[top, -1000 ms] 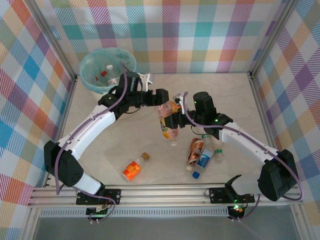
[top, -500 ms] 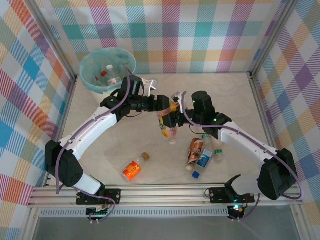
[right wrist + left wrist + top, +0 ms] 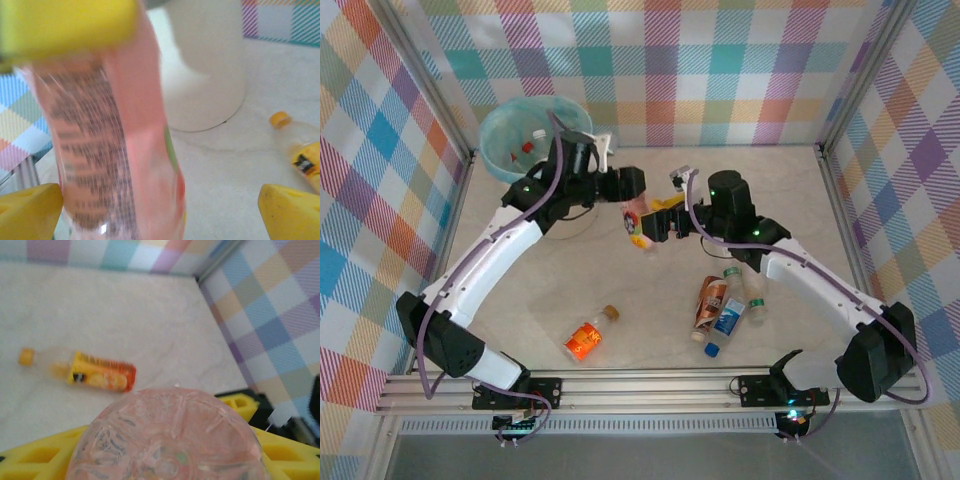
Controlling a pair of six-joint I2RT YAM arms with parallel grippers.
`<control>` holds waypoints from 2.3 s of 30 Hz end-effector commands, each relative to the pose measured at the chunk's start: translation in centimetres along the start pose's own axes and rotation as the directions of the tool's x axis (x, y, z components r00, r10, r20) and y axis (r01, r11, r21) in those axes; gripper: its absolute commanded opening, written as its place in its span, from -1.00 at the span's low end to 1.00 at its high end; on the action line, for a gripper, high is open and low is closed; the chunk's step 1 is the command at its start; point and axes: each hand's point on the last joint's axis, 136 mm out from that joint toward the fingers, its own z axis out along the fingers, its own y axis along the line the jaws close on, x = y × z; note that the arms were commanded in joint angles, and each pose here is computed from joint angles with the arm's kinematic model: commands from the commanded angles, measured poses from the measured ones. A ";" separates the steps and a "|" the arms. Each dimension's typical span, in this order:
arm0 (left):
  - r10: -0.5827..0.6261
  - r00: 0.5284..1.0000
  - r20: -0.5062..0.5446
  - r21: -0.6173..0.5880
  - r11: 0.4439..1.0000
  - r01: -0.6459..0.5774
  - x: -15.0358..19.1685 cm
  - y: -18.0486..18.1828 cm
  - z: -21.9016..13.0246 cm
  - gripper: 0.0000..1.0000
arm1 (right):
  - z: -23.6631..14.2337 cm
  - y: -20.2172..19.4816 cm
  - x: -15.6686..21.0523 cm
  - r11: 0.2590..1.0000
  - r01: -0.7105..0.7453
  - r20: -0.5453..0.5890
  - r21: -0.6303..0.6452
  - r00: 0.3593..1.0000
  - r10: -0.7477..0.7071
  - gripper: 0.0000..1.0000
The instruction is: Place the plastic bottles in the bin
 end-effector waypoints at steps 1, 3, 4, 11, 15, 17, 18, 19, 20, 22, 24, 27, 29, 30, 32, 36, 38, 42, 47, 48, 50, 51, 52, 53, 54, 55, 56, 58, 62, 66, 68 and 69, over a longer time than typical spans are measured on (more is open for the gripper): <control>0.043 0.987 0.154 -0.039 0.999 -0.037 -4.7 -0.8 -4.2 0.23 | -2.8 -0.7 -2.6 0.992 0.014 0.095 0.125 0.995 -0.026 0.99; 0.040 0.978 0.205 -0.024 0.999 -0.036 -6.4 -1.6 -5.4 0.22 | -3.9 -1.0 -2.9 0.987 0.007 0.121 0.163 0.992 -0.027 0.99; 0.037 0.972 0.232 -0.012 0.999 -0.035 -7.3 -2.0 -6.0 0.21 | -4.5 -1.0 -3.0 0.984 0.005 0.134 0.177 0.991 -0.029 0.99; 0.068 0.916 0.396 -0.012 0.998 -0.069 -13.0 -3.9 -10.5 0.19 | -7.9 -1.8 -2.5 0.963 -0.019 0.207 0.267 0.978 -0.038 0.99; 0.142 0.849 0.508 -0.173 0.983 -0.061 -16.4 -1.5 -13.2 0.18 | -8.7 -2.4 -2.2 0.952 -0.023 0.228 0.304 0.972 -0.049 0.99; 0.194 0.818 0.541 -0.269 0.962 -0.051 -17.8 0.2 -14.2 0.15 | -8.8 -2.4 -2.3 0.952 -0.015 0.228 0.306 0.972 -0.058 0.99; 0.217 0.810 0.546 -0.309 0.950 -0.046 -18.3 1.0 -14.3 0.15 | -8.8 -2.3 -2.4 0.953 -0.010 0.227 0.304 0.972 -0.062 0.99; 0.246 0.804 0.542 -0.360 0.932 -0.042 -18.9 2.1 -14.4 0.15 | -8.7 -2.2 -2.5 0.954 -0.006 0.226 0.300 0.972 -0.065 0.99; 0.277 0.801 0.531 -0.417 0.908 -0.038 -19.4 3.3 -14.5 0.15 | -8.6 -2.2 -2.6 0.954 -0.007 0.226 0.299 0.972 -0.064 0.99; 0.307 0.802 0.512 -0.501 0.865 -0.012 -20.1 5.7 -14.6 0.15 | -8.4 -2.1 -2.6 0.956 -0.004 0.219 0.294 0.974 -0.063 0.99; 0.327 0.803 0.498 -0.550 0.835 0.001 -20.8 7.7 -14.5 0.15 | -8.1 -2.1 -2.5 0.958 -0.008 0.212 0.288 0.976 -0.056 0.99; 0.327 0.813 0.482 -0.607 0.793 0.040 -21.4 11.1 -14.1 0.13 | -7.7 -2.1 -2.2 0.961 -0.024 0.200 0.274 0.979 -0.033 1.00; 0.294 0.833 0.469 -0.634 0.768 0.085 -21.2 13.8 -13.6 0.13 | -7.4 -2.0 -1.9 0.964 -0.037 0.190 0.262 0.982 -0.014 0.99; 0.267 0.846 0.462 -0.630 0.770 0.100 -20.9 15.1 -13.2 0.13 | -7.4 -2.0 -1.8 0.965 -0.046 0.189 0.258 0.982 -0.004 0.99; 0.230 0.864 0.447 -0.629 0.768 0.121 -20.2 17.2 -12.2 0.13 | -7.2 -2.0 -1.6 0.967 -0.055 0.178 0.249 0.984 0.010 1.00; 0.144 0.908 0.393 -0.583 0.803 0.125 -18.0 20.0 -9.0 0.15 | -7.0 -2.0 -0.9 0.968 -0.067 0.161 0.243 0.987 0.028 1.00; 0.114 0.933 0.341 -0.563 0.820 0.106 -16.7 20.8 -7.2 0.16 | -6.8 -2.2 -0.4 0.966 -0.073 0.150 0.247 0.988 0.036 0.99; 0.072 0.963 0.258 -0.522 0.849 0.076 -14.1 21.9 -4.0 0.16 | -6.2 -2.6 0.4 0.965 -0.075 0.122 0.251 0.992 0.045 0.99; 0.051 0.986 0.157 -0.561 0.826 0.046 -10.9 24.5 -1.8 0.16 | -5.6 -2.6 0.7 0.968 -0.064 0.098 0.243 0.994 0.041 0.99; 0.047 0.989 0.144 -0.566 0.823 0.043 -10.3 24.9 -1.5 0.16 | -5.5 -2.7 0.8 0.968 -0.065 0.095 0.244 0.995 0.043 0.99; 0.035 0.992 0.125 -0.568 0.822 0.042 -9.4 25.6 -0.9 0.16 | -5.2 -2.9 1.1 0.967 -0.069 0.088 0.245 0.995 0.049 0.99; 0.030 0.993 0.117 -0.569 0.821 0.042 -9.0 25.9 -0.7 0.16 | -5.0 -3.0 1.3 0.967 -0.071 0.082 0.244 0.995 0.053 0.99; 0.025 0.994 0.109 -0.572 0.819 0.042 -8.6 26.3 -0.4 0.16 | -4.8 -3.0 1.5 0.968 -0.073 0.075 0.241 0.996 0.057 0.99; 0.014 0.995 0.099 -0.576 0.816 0.046 -8.1 26.9 -0.1 0.16 | -4.6 -3.0 1.7 0.969 -0.074 0.067 0.237 0.996 0.060 0.99; 0.000 0.996 0.090 -0.577 0.815 0.052 -7.7 27.3 0.2 0.16 | -4.4 -3.1 1.9 0.969 -0.076 0.057 0.234 0.996 0.065 0.99; -0.011 0.997 0.079 -0.575 0.816 0.055 -7.2 27.6 0.5 0.16 | -4.2 -3.1 2.1 0.970 -0.078 0.050 0.231 0.996 0.068 0.99; -0.023 0.997 0.069 -0.571 0.819 0.058 -6.7 27.9 0.9 0.16 | -4.1 -3.1 2.3 0.969 -0.082 0.043 0.232 0.996 0.074 0.99; -0.038 0.998 0.053 -0.561 0.826 0.061 -6.0 28.2 1.5 0.16 | -3.9 -3.2 2.6 0.969 -0.086 0.036 0.231 0.996 0.080 1.00; -0.062 0.998 0.026 -0.568 0.821 0.066 -5.2 29.3 2.1 0.21 | -3.9 -3.3 2.9 0.968 -0.088 0.024 0.234 0.996 0.084 1.00; -0.088 0.994 0.058 -0.591 0.799 0.105 -6.8 30.1 1.1 0.22 | -3.9 -3.3 2.9 0.969 -0.083 0.023 0.234 0.997 0.080 0.99; -0.109 0.992 0.059 -0.563 0.817 0.123 -7.5 29.8 1.2 0.30 | -3.9 -3.4 2.8 0.968 -0.083 0.024 0.236 0.997 0.079 0.99; -0.117 0.992 0.049 -0.554 0.823 0.124 -7.8 29.5 1.3 0.43 | -3.8 -3.4 2.8 0.968 -0.084 0.025 0.236 0.996 0.080 0.99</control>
